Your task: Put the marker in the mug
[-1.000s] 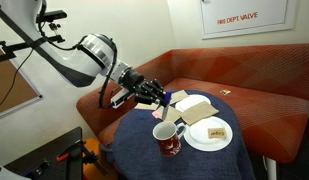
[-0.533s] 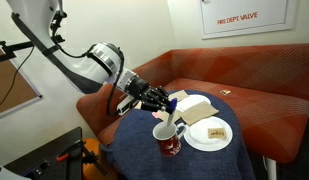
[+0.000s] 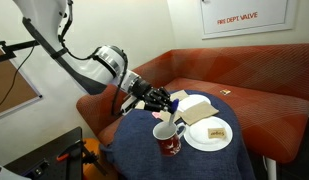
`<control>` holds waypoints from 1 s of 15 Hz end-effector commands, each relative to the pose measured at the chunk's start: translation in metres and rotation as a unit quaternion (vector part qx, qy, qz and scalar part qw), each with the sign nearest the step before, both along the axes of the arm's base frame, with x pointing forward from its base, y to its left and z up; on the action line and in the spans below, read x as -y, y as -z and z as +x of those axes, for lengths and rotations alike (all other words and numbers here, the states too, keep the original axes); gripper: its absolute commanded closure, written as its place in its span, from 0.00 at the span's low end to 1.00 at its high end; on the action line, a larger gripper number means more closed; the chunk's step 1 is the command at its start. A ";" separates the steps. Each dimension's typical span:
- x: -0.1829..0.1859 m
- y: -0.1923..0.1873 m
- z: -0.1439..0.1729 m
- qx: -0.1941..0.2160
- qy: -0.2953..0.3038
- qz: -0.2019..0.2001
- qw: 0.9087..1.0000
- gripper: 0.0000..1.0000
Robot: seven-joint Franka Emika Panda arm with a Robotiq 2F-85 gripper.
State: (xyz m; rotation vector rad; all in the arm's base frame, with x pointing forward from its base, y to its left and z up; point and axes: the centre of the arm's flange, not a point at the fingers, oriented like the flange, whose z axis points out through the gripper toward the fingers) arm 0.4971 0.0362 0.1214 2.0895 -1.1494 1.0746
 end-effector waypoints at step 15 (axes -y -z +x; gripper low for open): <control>-0.010 0.013 -0.016 -0.005 0.017 0.007 1.000 0.00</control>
